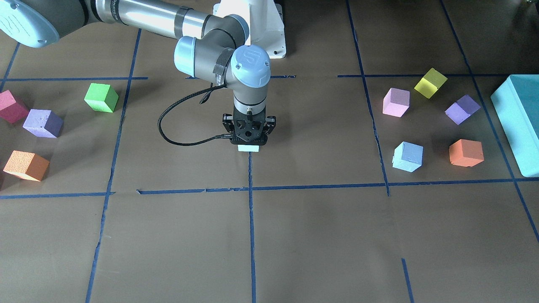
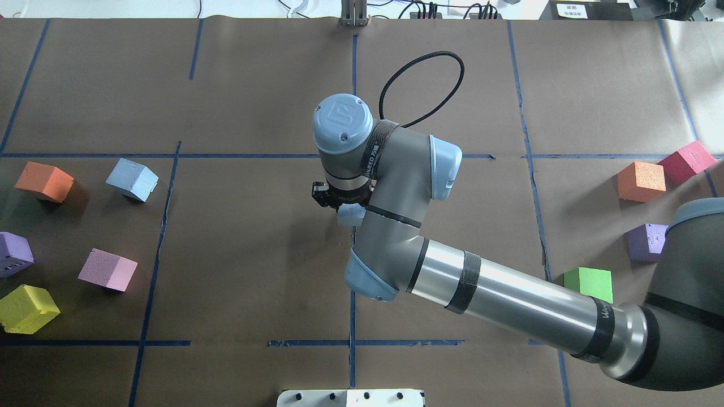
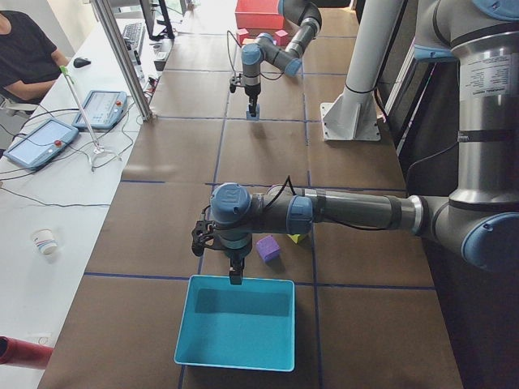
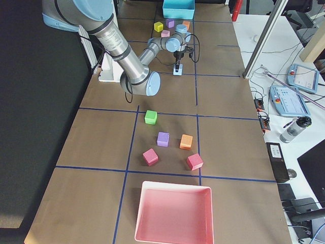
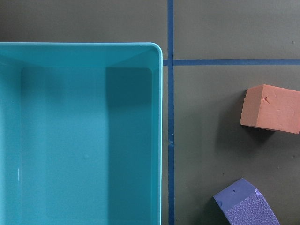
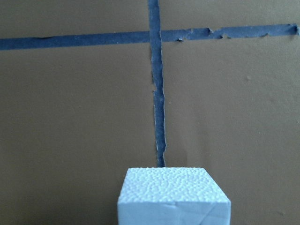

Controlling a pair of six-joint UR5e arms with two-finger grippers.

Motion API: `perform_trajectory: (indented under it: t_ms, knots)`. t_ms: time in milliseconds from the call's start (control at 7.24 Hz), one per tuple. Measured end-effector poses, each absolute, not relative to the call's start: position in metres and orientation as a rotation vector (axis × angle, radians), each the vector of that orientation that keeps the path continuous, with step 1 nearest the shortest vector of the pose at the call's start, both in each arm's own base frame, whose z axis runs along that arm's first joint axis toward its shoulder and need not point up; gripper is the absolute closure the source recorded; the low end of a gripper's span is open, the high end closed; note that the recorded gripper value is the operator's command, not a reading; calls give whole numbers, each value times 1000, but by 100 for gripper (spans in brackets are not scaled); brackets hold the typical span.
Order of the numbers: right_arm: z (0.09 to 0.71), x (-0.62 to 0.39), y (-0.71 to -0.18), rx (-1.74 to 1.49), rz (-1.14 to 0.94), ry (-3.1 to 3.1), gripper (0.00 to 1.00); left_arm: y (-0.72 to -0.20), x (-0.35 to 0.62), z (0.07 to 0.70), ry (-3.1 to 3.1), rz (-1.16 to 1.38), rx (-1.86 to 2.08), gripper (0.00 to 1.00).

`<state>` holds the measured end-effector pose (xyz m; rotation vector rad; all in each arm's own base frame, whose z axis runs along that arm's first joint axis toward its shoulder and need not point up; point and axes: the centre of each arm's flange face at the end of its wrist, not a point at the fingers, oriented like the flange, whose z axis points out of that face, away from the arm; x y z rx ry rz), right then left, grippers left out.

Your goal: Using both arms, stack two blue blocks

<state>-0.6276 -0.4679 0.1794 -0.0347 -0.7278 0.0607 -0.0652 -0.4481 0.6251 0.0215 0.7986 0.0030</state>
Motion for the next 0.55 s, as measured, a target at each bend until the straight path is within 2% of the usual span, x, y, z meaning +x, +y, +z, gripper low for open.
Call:
perform_trajectory:
  t_ms: [138, 276, 553]
  knots:
    - [181, -628, -468, -34, 57, -726, 6, -450, -65, 624, 799, 4, 24, 0]
    - [181, -628, -468, -33, 55, -726, 2, -451, -65, 623, 799, 5, 26, 0]
    - [178, -628, -469, -28, 53, -735, 1, -452, -65, 622, 799, -1, 25, 0]
